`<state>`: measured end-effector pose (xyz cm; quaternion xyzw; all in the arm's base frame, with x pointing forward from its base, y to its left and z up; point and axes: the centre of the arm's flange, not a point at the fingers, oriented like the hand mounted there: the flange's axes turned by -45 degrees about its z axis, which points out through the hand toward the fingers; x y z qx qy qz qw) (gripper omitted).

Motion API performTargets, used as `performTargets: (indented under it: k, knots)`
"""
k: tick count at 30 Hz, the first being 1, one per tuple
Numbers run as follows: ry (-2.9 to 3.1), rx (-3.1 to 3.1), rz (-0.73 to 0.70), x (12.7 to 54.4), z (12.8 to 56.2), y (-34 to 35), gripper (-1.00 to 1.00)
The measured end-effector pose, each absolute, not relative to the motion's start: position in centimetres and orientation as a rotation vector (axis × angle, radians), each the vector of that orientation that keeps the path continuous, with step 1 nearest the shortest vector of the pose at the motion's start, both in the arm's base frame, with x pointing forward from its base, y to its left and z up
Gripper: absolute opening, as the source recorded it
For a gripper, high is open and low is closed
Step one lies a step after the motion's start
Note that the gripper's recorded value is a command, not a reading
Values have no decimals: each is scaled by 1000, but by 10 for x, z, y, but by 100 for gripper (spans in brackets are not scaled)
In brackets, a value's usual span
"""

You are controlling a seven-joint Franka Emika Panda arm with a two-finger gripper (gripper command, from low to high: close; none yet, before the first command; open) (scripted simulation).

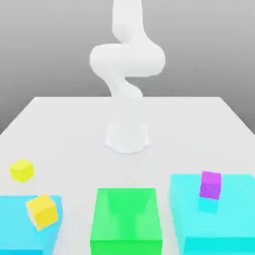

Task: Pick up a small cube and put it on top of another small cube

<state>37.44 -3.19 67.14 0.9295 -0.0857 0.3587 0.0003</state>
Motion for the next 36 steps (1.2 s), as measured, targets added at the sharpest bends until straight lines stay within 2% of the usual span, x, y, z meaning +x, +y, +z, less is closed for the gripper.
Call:
performTargets:
  k: [6,12,19,27,33,34,36]
  knots:
    - [-883,2870,883,411,567,-125,0]
    - [-1462,2685,643,399,460,-219,0]
    - [-2076,2311,360,333,335,-306,0]
    - [-2649,1686,37,212,207,-350,0]
    - [-2686,1630,1,204,142,-348,0]
    - [-2685,1630,1,204,134,-347,-100]
    - [-2685,1630,1,204,134,-347,-100]
